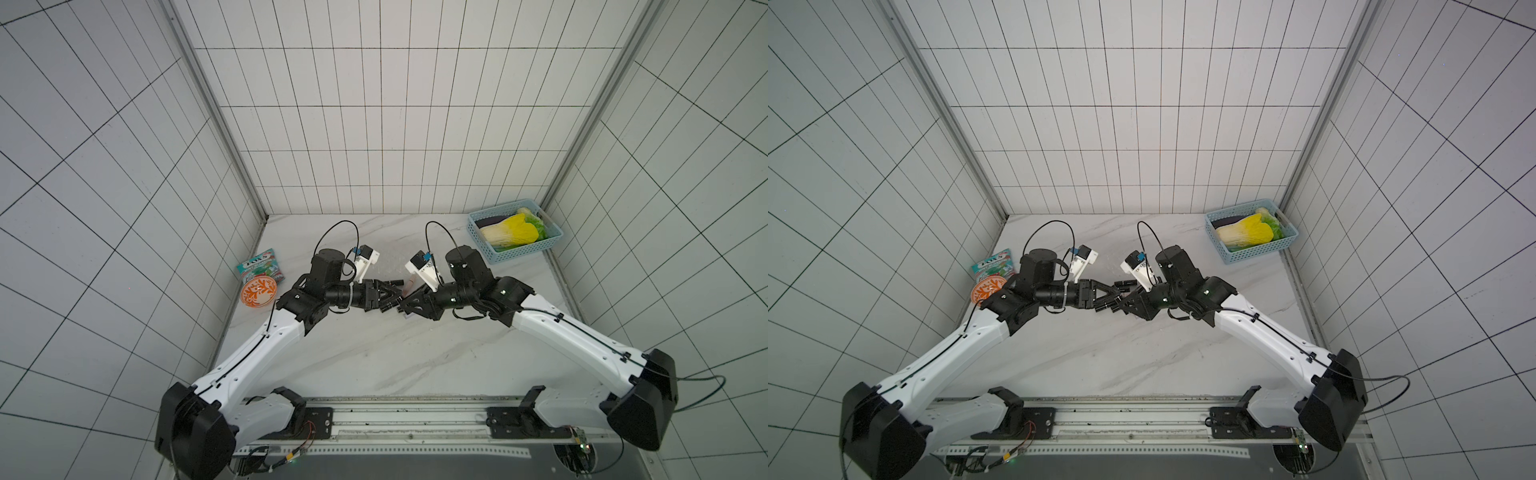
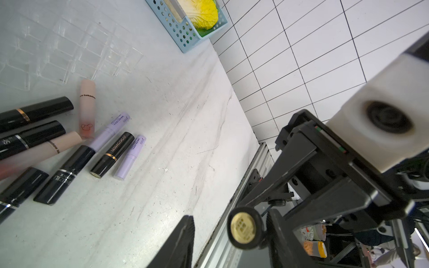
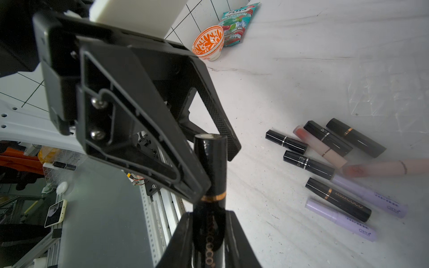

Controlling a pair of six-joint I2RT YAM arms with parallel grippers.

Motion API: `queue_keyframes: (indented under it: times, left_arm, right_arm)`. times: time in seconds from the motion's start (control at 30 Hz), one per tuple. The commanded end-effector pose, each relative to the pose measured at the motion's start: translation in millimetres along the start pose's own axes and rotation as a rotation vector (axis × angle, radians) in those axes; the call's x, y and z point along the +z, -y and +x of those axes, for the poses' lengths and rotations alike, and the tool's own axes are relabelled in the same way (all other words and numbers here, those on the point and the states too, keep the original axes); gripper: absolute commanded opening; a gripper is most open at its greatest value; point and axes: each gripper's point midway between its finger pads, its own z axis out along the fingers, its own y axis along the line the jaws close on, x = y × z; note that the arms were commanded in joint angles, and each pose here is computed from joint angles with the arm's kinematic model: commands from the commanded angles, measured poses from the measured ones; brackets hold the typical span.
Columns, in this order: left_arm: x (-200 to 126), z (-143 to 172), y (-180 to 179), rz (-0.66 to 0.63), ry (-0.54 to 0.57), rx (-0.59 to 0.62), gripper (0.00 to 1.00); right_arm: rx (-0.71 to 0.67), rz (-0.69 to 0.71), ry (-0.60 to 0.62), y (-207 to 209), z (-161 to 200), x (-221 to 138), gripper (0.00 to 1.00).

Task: Arrange the lipsticks in the organizer
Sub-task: Pick up the lipstick at the center of the board, then place the lipstick in the storage box.

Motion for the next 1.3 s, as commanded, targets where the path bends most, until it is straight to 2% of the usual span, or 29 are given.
queue_keyframes:
  times: [0.0,0.23,0.37,0.43,0.5,0.6,0.7,0.73,0.83,0.97,1.1,1.27]
  left_arm:
    - [1,-9,12,0.043,0.015,0.035,0.41]
    - [3,-10,13,0.052,0.019,0.028,0.24]
    - [4,-8,15,0.061,0.012,0.029,0.09]
    - [5,-8,13,0.057,0.013,0.031,0.05]
    - [5,-8,6,0.025,0.023,0.031,0.03]
    - [4,-19,-16,-0.106,0.076,0.060,0.03]
    - [-8,-49,-50,-0.355,0.162,0.133,0.03]
    - [-12,-61,-63,-0.439,0.184,0.166,0.04]
    - [-22,-102,-93,-0.617,0.279,0.222,0.04]
    - [-24,-143,-125,-0.771,0.385,0.278,0.04]
    - [-17,-172,-145,-0.806,0.492,0.324,0.04]
    - [-6,-190,-175,-0.852,0.483,0.318,0.04]
  right_arm:
    - [0.011,-0.023,-0.019,1,10,8,0.24]
    - [0.011,-0.023,-0.024,1,13,9,0.24]
    - [0.010,-0.013,-0.020,2,12,9,0.24]
    - [0.008,0.002,-0.013,5,9,9,0.25]
    - [0.014,0.023,-0.005,9,7,8,0.33]
    - [0.023,0.083,0.020,18,5,3,0.68]
    - [0.034,0.211,0.081,42,5,-10,0.92]
    - [0.039,0.250,0.108,50,6,-15,0.95]
    - [0.077,0.329,0.165,73,9,-27,0.96]
    - [0.112,0.342,0.226,86,12,-32,0.94]
    - [0.109,0.345,0.223,92,16,-25,0.93]
    - [0.117,0.331,0.192,101,23,-10,0.91]
